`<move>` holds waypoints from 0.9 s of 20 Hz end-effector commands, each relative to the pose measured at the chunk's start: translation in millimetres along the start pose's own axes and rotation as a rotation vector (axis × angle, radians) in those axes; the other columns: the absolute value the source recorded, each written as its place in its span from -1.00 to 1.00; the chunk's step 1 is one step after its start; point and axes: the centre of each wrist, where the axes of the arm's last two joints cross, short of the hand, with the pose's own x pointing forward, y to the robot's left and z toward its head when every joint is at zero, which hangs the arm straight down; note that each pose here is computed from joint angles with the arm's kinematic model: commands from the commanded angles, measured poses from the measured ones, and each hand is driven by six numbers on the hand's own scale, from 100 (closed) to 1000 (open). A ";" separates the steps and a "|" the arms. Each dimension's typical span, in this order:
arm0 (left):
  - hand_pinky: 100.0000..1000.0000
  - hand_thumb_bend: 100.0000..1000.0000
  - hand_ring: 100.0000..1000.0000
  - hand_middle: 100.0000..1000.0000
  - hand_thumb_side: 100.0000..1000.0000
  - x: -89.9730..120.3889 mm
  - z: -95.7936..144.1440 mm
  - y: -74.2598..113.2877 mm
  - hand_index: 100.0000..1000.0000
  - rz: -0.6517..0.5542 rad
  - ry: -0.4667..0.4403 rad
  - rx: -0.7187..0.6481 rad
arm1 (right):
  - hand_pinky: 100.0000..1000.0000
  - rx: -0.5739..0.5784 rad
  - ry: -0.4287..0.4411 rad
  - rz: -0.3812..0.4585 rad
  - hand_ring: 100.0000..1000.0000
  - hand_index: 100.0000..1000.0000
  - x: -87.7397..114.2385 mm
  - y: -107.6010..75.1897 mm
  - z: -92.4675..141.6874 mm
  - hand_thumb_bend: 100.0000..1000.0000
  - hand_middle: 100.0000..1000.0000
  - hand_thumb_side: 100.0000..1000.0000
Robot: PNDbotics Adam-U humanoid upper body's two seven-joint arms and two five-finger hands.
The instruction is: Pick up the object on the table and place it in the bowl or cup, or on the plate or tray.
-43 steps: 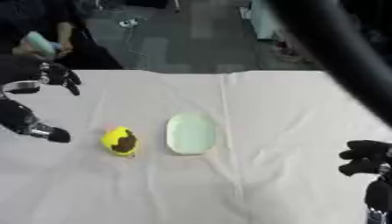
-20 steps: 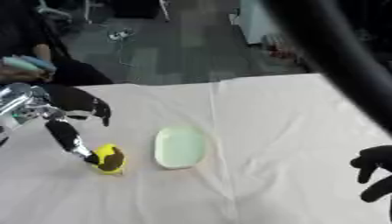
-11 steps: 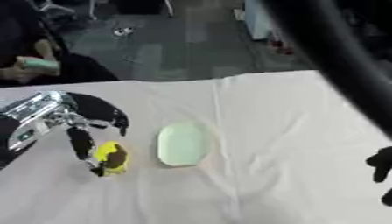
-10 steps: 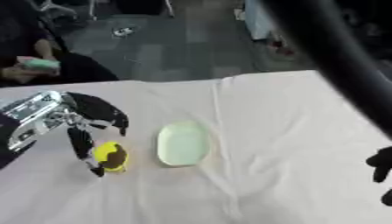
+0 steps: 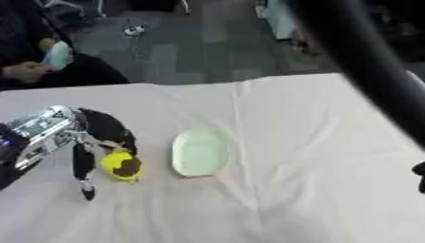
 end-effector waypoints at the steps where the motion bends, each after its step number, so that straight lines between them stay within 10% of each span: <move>1: -0.24 0.40 -0.13 0.15 -0.18 -3.3 7.6 6.1 0.86 -0.090 0.047 0.045 | -0.66 0.012 -0.016 0.017 -0.10 -0.47 2.1 -5.4 -5.3 -0.67 0.09 1.00; 3: -0.63 0.30 -0.41 -0.01 -0.19 -3.4 7.7 5.3 0.79 -0.119 0.066 0.090 | -0.65 0.013 -0.016 0.021 -0.10 -0.47 2.0 -5.8 -5.3 -0.67 0.09 1.00; 7: -0.78 0.22 -0.46 -0.05 -0.18 -5.1 4.9 -2.6 0.72 -0.142 0.088 0.129 | -0.65 0.012 -0.020 0.024 -0.10 -0.47 2.0 -5.8 -5.6 -0.67 0.09 1.00; 8: -0.54 0.26 -0.17 0.09 -0.18 -5.4 4.1 -4.3 0.74 -0.145 0.089 0.134 | -0.65 0.012 -0.021 0.024 -0.10 -0.47 2.0 -5.8 -5.6 -0.67 0.09 1.00; 9: -0.78 0.23 -0.44 -0.05 -0.18 -5.4 3.1 -6.3 0.72 -0.147 0.090 0.135 | -0.65 0.012 -0.022 0.025 -0.10 -0.47 2.0 -5.9 -5.7 -0.67 0.09 1.00; 10: -0.22 0.25 0.09 0.20 -0.18 -5.3 2.1 -8.5 0.74 -0.147 0.091 0.134 | -0.65 0.011 -0.023 0.025 -0.10 -0.47 2.0 -5.9 -5.8 -0.67 0.08 1.00; 17: 0.30 0.24 0.63 0.61 -0.19 -2.9 -8.9 -27.3 0.74 -0.106 0.109 0.130 | -0.67 0.005 -0.032 0.023 -0.10 -0.48 1.8 -5.3 -7.0 -0.67 0.08 1.00; 18: -0.23 -0.55 0.16 0.23 0.07 -2.5 -10.3 -28.9 0.49 -0.098 0.107 0.144 | -0.70 0.003 -0.033 0.022 -0.11 -0.47 1.7 -5.1 -7.1 -0.67 0.07 1.00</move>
